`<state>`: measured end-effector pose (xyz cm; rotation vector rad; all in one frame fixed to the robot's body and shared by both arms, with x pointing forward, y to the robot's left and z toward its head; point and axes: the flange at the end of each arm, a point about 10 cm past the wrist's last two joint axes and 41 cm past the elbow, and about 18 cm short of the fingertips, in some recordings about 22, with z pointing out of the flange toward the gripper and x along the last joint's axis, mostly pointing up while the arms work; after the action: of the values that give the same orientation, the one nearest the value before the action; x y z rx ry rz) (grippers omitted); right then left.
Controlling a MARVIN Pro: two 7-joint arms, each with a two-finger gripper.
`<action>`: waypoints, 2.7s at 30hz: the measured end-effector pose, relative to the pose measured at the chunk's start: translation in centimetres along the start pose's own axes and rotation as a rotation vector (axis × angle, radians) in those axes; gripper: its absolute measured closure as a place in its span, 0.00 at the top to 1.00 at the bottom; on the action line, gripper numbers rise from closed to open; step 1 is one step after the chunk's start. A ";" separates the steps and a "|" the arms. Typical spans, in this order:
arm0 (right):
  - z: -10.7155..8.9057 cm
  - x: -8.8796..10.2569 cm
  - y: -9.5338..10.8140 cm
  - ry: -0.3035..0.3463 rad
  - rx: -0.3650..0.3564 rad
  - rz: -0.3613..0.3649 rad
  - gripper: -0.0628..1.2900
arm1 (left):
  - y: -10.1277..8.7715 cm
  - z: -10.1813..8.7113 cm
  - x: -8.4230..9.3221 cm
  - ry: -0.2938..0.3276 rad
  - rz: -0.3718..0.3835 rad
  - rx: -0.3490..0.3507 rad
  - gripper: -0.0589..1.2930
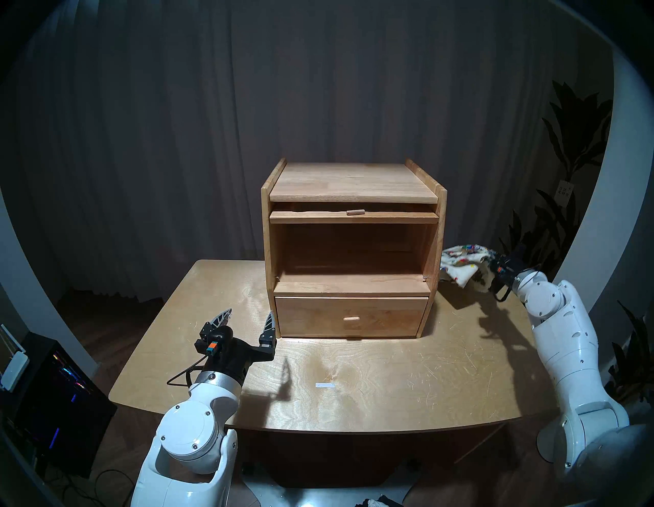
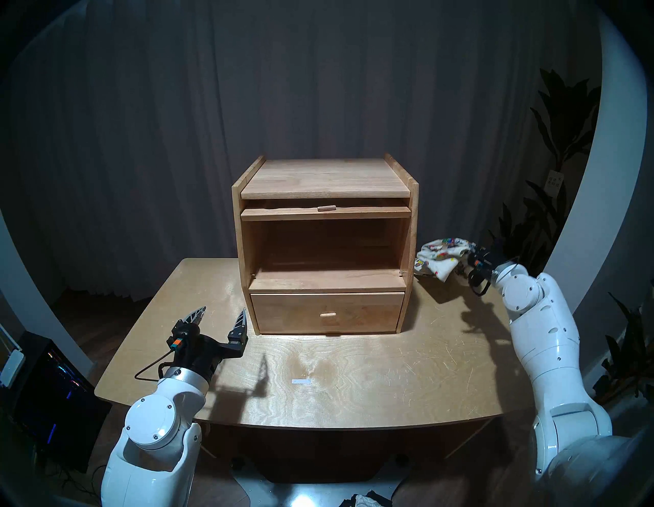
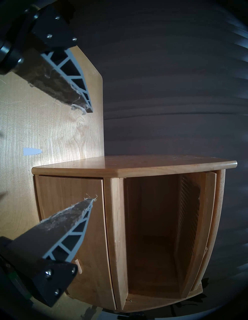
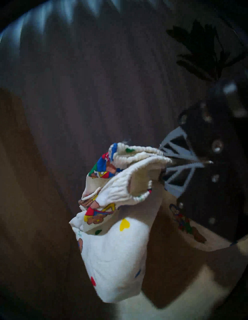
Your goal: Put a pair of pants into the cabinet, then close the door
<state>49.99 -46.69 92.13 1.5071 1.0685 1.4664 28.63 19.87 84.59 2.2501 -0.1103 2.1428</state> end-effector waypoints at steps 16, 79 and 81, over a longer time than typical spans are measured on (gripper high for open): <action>-1.1 8.2 14.4 0.341 -0.478 0.130 0.02 | 0.0 0.0 -0.6 -0.014 0.003 0.019 0.97; -8.2 35.1 -17.9 0.768 0.209 0.931 0.02 | 0.4 0.2 -1.2 -0.027 0.013 0.049 0.97; -8.7 33.9 -19.8 0.709 0.247 0.946 0.02 | 0.4 0.2 -1.2 -0.027 0.014 0.050 0.97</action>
<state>39.83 -8.26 86.23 1.8283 0.9605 2.7541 28.78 19.47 83.35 2.3120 -0.0742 2.1460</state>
